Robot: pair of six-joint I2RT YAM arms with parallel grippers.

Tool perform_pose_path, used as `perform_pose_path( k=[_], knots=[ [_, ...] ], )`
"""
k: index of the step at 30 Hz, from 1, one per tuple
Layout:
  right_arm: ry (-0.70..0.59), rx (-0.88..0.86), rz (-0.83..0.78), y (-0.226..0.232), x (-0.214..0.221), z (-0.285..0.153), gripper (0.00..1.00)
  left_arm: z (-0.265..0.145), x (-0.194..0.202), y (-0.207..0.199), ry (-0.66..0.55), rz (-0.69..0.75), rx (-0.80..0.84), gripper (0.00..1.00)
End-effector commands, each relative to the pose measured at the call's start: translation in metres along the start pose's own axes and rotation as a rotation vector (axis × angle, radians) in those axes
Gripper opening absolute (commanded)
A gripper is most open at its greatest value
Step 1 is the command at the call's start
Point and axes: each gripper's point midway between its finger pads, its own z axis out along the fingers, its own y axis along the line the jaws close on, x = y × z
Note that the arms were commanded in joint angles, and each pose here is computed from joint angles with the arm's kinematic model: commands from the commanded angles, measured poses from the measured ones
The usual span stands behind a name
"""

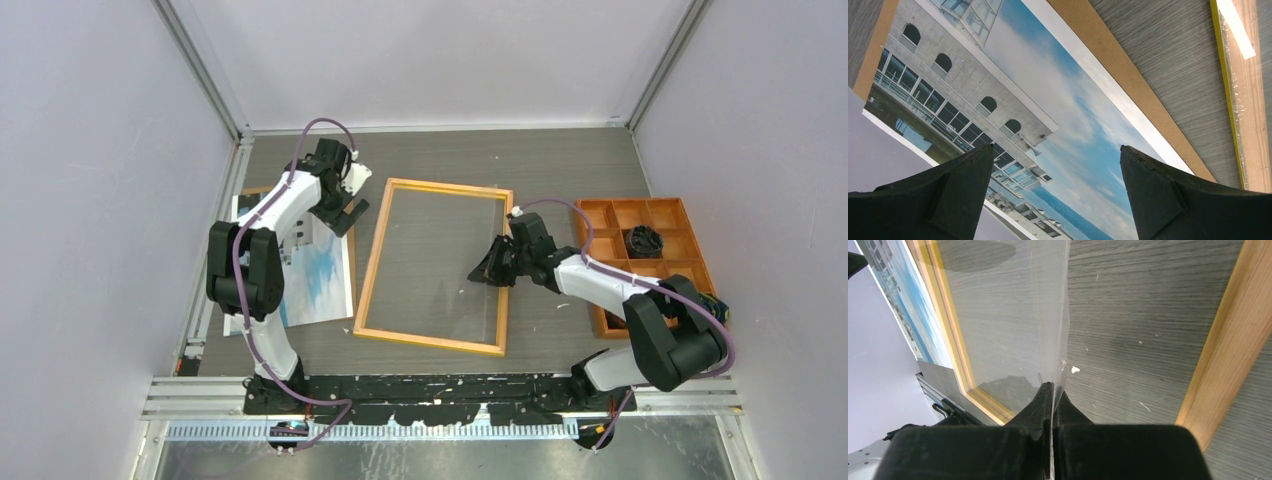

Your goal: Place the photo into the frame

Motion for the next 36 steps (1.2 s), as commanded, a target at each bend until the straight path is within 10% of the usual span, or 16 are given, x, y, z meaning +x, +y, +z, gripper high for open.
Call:
perform_pose_path(
  k=[1,36],
  knots=[
    [-0.043,0.008,-0.038,0.000,-0.014,-0.006,0.01,-0.008,-0.009,0.002,-0.048,-0.018,-0.003,0.99],
    [0.016,-0.045,-0.028,-0.004,-0.020,-0.006,0.01,0.052,-0.032,-0.047,-0.031,0.107,0.000,0.97]
  ],
)
